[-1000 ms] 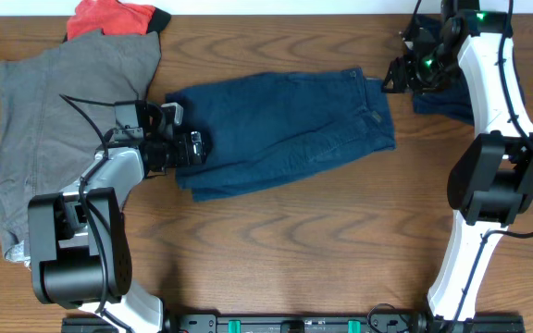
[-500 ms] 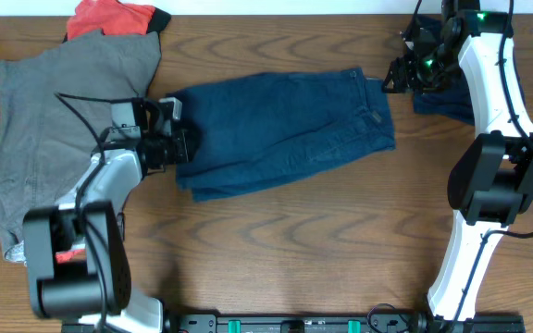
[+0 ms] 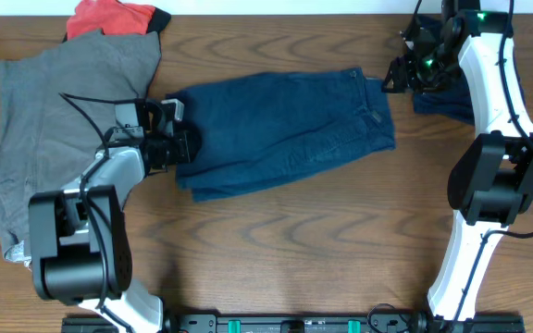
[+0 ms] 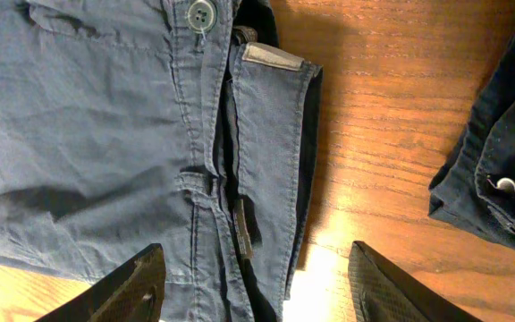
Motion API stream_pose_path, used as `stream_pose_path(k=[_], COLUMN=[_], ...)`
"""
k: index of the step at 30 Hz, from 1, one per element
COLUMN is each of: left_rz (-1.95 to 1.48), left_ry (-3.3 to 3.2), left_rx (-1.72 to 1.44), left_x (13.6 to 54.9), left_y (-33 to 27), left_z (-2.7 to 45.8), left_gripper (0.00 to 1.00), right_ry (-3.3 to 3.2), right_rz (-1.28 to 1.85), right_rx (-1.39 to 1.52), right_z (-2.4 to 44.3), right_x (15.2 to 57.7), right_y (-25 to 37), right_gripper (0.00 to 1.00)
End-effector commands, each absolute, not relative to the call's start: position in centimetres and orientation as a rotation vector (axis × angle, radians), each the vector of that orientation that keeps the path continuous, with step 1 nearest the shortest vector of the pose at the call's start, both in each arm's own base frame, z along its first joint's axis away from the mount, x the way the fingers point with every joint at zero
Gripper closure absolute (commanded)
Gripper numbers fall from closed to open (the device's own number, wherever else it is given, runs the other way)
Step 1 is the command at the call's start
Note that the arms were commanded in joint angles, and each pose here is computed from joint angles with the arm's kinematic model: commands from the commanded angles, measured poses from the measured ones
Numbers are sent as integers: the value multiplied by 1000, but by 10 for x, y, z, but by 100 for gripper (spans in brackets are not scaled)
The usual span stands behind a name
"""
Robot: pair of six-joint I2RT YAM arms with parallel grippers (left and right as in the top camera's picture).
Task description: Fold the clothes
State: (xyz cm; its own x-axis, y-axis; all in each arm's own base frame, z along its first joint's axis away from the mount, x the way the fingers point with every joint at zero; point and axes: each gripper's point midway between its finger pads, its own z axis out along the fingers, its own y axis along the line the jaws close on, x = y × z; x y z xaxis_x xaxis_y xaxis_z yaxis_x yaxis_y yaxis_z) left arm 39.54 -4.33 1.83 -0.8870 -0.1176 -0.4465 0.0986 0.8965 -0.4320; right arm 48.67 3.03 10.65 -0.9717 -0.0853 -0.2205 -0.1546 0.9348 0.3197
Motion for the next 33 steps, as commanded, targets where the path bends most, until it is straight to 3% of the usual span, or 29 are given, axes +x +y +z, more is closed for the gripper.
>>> stream_pose_path(k=[1, 25, 33], left_rz=[-590, -559, -560], left_ry=[2600, 2660, 2666], left_rx=[-20, -50, -52], left_x=[399, 393, 392], left_y=[-39, -34, -34], left_z=[12, -11, -12], left_gripper=[69, 70, 70], right_ry=[2903, 2845, 2780], right_rz=[511, 654, 949], right_rx=[-172, -259, -230], right_z=[99, -2, -17], right_x=[485, 470, 447], right_y=[30, 48, 81], right_gripper=[36, 29, 41])
